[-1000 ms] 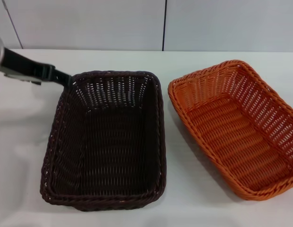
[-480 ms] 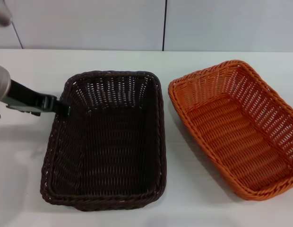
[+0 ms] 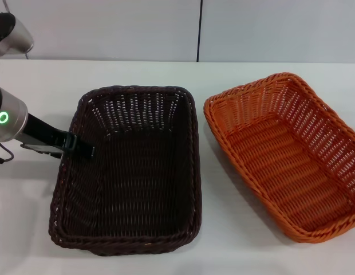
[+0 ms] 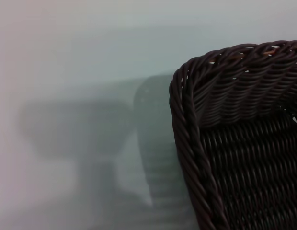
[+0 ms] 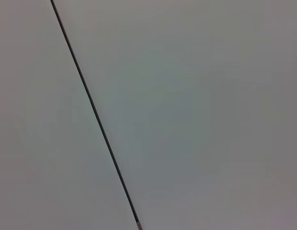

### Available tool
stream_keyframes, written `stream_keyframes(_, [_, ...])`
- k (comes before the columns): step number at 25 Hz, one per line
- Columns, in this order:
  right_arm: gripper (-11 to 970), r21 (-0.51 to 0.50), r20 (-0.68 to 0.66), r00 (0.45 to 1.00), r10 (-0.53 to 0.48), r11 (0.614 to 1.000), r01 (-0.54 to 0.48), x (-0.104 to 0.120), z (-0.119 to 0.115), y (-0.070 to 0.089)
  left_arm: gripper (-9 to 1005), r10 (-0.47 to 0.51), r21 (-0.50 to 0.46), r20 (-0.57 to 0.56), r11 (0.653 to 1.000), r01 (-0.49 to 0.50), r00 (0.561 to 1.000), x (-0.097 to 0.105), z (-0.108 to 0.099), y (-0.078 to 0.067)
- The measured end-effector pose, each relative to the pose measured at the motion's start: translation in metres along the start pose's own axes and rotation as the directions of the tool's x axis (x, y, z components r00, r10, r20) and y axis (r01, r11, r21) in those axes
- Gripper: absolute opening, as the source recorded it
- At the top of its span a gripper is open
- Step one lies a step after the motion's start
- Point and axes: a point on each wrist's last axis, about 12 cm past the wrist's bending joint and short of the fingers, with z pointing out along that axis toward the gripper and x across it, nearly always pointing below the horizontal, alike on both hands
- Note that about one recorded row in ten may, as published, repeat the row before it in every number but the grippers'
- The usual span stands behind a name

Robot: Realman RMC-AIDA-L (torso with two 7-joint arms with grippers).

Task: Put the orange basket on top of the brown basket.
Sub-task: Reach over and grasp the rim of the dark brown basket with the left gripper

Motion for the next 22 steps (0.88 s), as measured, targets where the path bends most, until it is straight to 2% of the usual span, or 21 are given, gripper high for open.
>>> stream_keyframes(4, [831, 0.004, -0.008, 1.000, -0.001, 1.000, 0.001, 0.0009, 0.0002, -0.0003, 841, 0.008, 0.001, -0.001, 1.000, -0.008, 1.000, -0.0001, 0.0007, -0.0003])
stream_keyframes(6, [831, 0.008, -0.013, 1.000, -0.001, 1.000, 0.001, 0.0014, 0.0003, -0.0007, 705, 0.012, 0.001, 0.000, 1.000, -0.012, 1.000, 0.0003, 0.0004, -0.0002])
stream_keyframes(11, [832, 0.012, -0.019, 1.000, -0.001, 1.000, 0.001, 0.0021, 0.0004, -0.0011, 463, 0.011, 0.001, -0.003, 1.000, -0.011, 1.000, 0.0016, 0.0004, 0.0006])
stream_keyframes(19, [832, 0.013, -0.021, 1.000, -0.001, 1.000, 0.001, 0.0024, 0.0004, -0.0012, 241, 0.013, -0.001, -0.001, 1.000, -0.013, 1.000, 0.0017, -0.0016, 0.0035])
stream_keyframes(22, [831, 0.014, -0.022, 1.000, -0.001, 1.000, 0.001, 0.0026, 0.0003, -0.0013, 232, 0.025, -0.001, 0.003, 1.000, -0.025, 1.000, 0.0010, -0.0036, 0.0032])
